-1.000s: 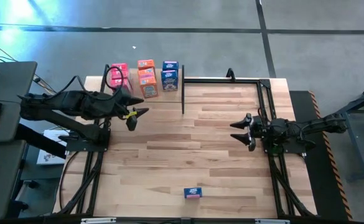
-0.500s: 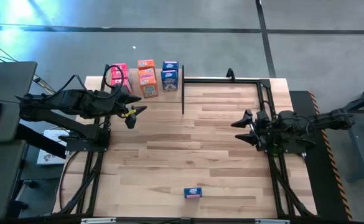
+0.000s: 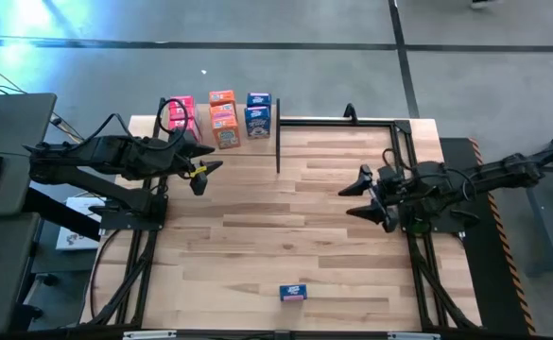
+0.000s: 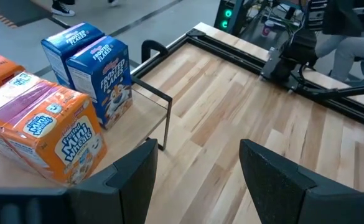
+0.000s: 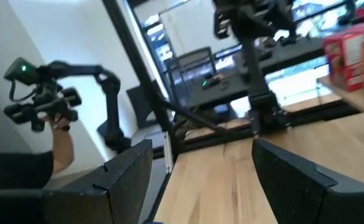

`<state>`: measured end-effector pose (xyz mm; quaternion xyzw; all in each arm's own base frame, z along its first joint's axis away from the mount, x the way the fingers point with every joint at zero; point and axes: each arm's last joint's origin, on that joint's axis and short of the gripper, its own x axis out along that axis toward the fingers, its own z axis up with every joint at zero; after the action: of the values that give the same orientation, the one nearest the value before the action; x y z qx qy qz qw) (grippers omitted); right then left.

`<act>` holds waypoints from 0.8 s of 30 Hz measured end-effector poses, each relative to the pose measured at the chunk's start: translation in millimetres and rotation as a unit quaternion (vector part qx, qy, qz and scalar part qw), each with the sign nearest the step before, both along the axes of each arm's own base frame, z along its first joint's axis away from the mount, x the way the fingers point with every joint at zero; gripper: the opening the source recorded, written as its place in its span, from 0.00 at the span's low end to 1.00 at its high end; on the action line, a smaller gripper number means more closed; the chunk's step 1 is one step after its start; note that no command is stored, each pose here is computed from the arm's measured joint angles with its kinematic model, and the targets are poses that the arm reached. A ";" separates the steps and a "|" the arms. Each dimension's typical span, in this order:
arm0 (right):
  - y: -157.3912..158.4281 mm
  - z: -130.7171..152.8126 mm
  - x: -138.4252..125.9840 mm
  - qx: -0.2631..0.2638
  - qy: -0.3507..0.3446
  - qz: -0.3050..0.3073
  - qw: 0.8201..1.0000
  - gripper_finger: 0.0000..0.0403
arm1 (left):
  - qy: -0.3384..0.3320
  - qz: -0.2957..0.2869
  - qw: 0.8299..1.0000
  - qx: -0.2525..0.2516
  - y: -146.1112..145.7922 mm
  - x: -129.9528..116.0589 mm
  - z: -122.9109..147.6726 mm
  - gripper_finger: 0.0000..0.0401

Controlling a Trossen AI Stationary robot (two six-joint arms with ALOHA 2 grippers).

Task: Stack cereal on shelf
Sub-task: Put the blue cereal box on the the shelf aligned with the other blue cereal boxes

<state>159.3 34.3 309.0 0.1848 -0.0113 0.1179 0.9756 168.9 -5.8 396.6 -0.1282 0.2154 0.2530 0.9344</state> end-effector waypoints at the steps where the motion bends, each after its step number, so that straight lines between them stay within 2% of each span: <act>1: 2.8 2.7 3.9 -0.002 0.005 0.006 1.000 0.67 | 0.001 -0.001 1.000 0.002 0.0 0.0 0.1 0.54; 8: 24.1 16.3 33.1 -0.001 0.038 0.040 0.998 0.67 | 0.012 -0.013 1.000 0.023 0.0 0.0 0.1 0.54; 14: 43.6 22.7 54.3 -0.009 0.109 0.061 0.992 0.67 | 0.012 -0.013 1.000 0.023 0.0 0.0 0.1 0.54; 24: 90.5 12.6 89.1 -0.048 0.213 0.053 0.974 0.67 | 0.012 -0.013 1.000 0.023 0.0 0.1 0.1 0.54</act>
<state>248.5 124.7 321.6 0.1589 0.2126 0.1275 0.9557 169.1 -5.8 396.8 -0.1007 0.2222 0.2468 0.9378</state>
